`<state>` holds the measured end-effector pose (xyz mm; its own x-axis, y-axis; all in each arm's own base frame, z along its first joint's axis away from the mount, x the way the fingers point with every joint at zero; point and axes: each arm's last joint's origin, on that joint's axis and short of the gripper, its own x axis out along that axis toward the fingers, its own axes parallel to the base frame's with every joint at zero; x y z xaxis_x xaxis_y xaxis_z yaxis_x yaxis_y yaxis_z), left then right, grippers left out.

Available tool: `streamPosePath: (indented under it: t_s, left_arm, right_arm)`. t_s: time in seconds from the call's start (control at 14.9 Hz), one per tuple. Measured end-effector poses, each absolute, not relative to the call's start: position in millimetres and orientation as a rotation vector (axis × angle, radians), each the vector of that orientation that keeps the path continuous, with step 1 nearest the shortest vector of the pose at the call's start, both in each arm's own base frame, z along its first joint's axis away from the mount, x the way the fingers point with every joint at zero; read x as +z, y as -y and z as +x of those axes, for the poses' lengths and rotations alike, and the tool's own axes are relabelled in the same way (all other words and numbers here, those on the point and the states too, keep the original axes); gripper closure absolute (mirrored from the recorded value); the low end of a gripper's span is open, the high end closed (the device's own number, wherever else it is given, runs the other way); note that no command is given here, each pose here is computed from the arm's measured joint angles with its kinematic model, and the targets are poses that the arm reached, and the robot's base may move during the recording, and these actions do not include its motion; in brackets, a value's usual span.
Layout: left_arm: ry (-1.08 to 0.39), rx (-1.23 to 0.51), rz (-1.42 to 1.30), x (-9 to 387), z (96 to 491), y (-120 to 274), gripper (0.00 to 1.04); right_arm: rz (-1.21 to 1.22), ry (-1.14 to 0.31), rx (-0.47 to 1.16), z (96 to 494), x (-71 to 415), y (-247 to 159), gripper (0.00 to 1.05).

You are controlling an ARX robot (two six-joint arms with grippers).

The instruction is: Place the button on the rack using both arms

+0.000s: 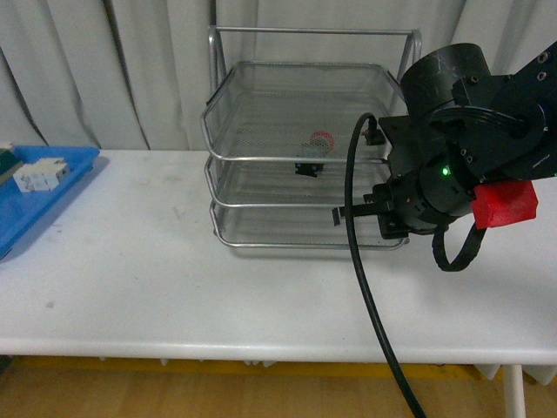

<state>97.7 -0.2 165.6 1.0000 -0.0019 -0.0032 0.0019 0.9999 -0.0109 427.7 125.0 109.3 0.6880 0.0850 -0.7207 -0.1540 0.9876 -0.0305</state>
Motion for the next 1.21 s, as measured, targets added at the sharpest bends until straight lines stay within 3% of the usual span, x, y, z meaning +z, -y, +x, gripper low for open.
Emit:
streamPosePath:
  t_s: [0.34,0.6,0.8,0.94,1.07,1.21]
  left_arm:
    - [-0.003,-0.002,-0.011,166,98,0,0.07]
    - [-0.003,-0.002,-0.011,166,98,0,0.07]
    - [-0.003,-0.002,-0.011,166,98,0,0.07]
    - [-0.003,-0.002,-0.011,166,98,0,0.07]
    - [-0.003,-0.002,-0.011,166,98,0,0.07]
    - [-0.004,-0.002,-0.011,166,98,0,0.07]
  right_arm:
    - [-0.014,-0.773,0.226,385,134,-128,1.03]
    - [0.161,-0.669,0.303,316,163,-106,1.03]
    - [0.21,-0.523,0.3,253,194,-64,1.03]
    - [0.11,-0.143,0.103,219,214,-35,1.03]
    - [0.037,-0.058,-0.023,177,225,1,1.03]
    - [0.017,-0.012,-0.002,150,228,0,1.03]
